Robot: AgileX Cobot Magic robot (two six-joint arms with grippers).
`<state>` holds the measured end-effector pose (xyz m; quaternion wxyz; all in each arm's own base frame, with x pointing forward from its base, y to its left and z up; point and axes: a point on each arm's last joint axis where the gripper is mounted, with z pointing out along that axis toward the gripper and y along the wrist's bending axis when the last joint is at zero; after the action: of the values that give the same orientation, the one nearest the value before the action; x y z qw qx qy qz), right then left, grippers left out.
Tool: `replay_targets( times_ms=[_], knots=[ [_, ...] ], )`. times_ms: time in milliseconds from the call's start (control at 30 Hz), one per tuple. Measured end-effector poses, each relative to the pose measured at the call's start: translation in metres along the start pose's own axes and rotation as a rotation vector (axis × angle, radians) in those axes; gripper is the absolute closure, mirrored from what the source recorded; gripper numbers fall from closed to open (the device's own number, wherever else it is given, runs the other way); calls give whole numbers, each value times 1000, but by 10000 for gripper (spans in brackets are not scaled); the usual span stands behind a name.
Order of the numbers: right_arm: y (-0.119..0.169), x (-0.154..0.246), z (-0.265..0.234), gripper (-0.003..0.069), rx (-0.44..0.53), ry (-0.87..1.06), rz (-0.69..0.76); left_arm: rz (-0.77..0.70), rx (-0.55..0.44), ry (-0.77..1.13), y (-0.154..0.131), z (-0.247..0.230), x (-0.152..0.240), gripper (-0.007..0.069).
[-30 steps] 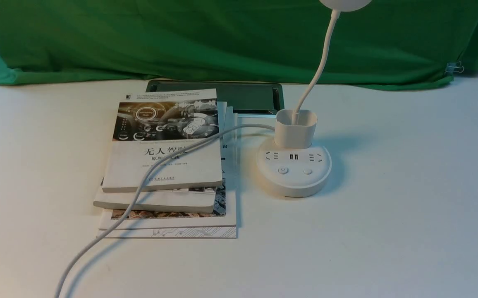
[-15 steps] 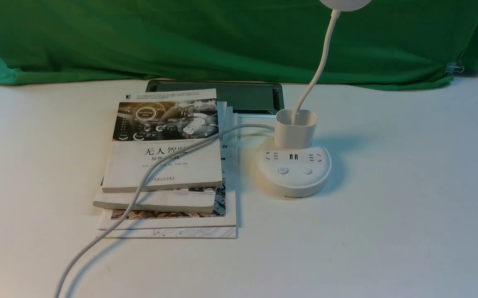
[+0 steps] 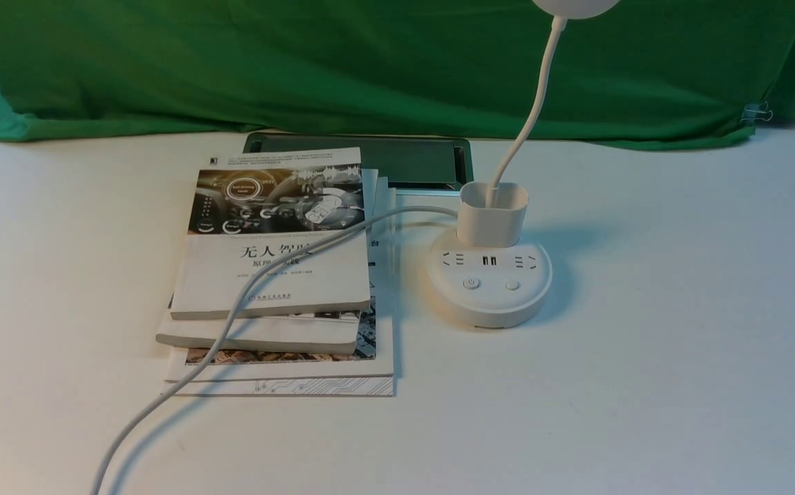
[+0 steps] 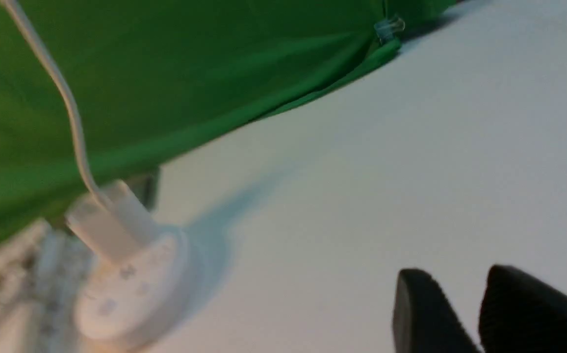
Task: Turn on the desk lamp on the white desktop with your hand.
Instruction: 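Press the button on the base of the white desk lamp with the right gripper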
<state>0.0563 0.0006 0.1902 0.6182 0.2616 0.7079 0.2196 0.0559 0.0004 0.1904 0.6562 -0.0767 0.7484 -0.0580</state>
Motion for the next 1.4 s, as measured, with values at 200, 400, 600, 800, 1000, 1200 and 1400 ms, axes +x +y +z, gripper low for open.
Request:
replay_targets(
  times_ms=[200, 400, 600, 800, 1000, 1200, 1400],
  knots=[
    [1, 0, 0, 418, -5, 5, 453, 0, 0, 0, 0, 0, 0, 604],
    [-2, -1, 0, 418, 15, -13, 316, 0, 0, 0, 0, 0, 0, 604],
    [15, -18, -6, 423, -63, -50, -7, 0, 0, 0, 0, 0, 0, 604],
    [67, -77, -16, 601, -47, 23, -451, 0, 0, 0, 0, 0, 0, 604],
    [126, -139, 18, 630, -13, 285, -806, 0, 0, 0, 0, 0, 0, 604],
    [175, -142, 79, 630, -230, 634, -938, 0, 0, 0, 0, 0, 0, 604],
    [196, -73, 145, 630, -294, 982, -1146, 0, 0, 0, 0, 0, 0, 604]
  ],
)
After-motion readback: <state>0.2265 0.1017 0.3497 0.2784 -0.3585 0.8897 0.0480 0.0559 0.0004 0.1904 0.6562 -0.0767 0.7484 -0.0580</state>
